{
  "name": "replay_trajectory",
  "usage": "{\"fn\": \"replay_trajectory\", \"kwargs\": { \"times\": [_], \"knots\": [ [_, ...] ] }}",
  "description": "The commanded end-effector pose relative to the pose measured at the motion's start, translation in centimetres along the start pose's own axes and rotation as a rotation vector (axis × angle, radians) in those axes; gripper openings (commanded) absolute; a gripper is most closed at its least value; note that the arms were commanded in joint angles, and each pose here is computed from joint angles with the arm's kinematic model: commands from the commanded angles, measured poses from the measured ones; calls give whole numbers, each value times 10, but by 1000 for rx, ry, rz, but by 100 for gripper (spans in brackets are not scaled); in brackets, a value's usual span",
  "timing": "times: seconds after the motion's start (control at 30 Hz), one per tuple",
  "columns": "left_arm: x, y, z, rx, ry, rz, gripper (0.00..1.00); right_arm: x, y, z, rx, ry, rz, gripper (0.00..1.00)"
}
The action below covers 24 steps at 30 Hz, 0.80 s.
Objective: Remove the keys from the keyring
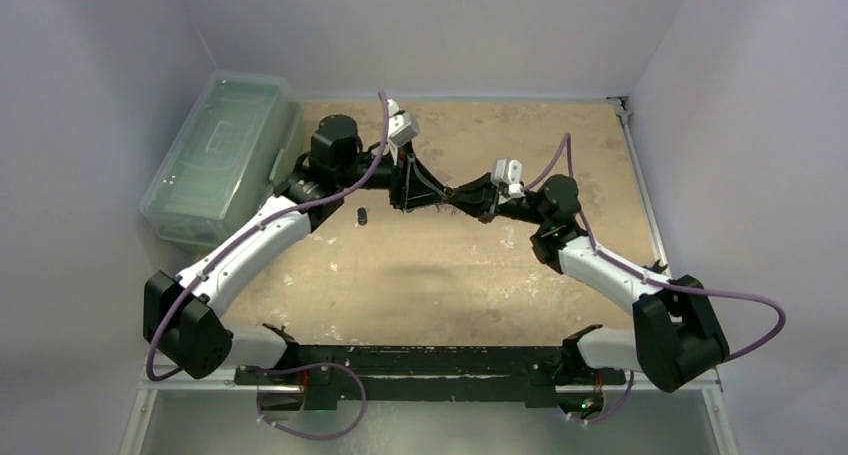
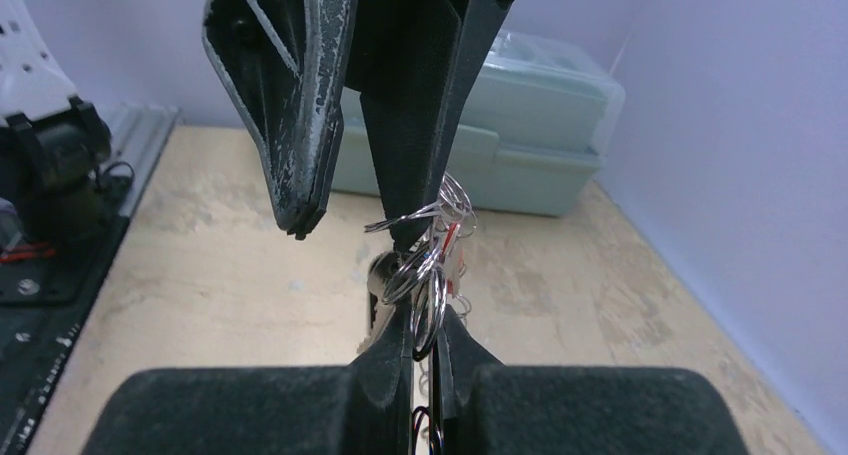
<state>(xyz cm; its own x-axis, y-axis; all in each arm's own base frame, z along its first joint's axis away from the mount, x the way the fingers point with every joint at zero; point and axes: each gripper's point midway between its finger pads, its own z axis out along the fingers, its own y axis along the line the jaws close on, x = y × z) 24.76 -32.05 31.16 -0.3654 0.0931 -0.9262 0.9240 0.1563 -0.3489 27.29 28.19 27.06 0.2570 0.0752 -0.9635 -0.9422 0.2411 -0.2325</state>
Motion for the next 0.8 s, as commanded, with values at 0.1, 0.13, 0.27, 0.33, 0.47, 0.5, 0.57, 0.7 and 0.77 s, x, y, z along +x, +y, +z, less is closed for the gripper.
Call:
{"fn": "replay_trajectory", "kwargs": {
  "times": [0.1,0.13,0.27,0.33,0.47,0.5,0.57,0.7,0.77],
  "knots": [
    [-24,-7,-13,7,-87,145,35,-66,19,-7,-81,-199,-60,0],
    [-24,-7,-15,3,-82,177,35,-68,20,-7,-86,-203,-64,0],
    [-19,-4,-26,-32,-41,381,37,-67,23,-8,-94,-206,-53,0],
    [-20,-2,-31,-54,-25,518,37,-67,24,-8,-95,-209,-42,0],
    [-23,-6,-39,-65,11,795,35,-63,23,-9,-87,-203,-23,0],
    [-24,-8,-40,-69,14,838,34,-62,23,-9,-85,-202,-21,0],
    [-23,-15,-41,-67,24,973,33,-59,24,-8,-86,-197,-13,0],
    [-16,-30,-35,-105,34,1299,36,-57,23,-8,-81,-193,1,0],
    [-13,-39,-29,-121,45,1443,43,-56,23,-8,-78,-192,12,0]
  ]
}}
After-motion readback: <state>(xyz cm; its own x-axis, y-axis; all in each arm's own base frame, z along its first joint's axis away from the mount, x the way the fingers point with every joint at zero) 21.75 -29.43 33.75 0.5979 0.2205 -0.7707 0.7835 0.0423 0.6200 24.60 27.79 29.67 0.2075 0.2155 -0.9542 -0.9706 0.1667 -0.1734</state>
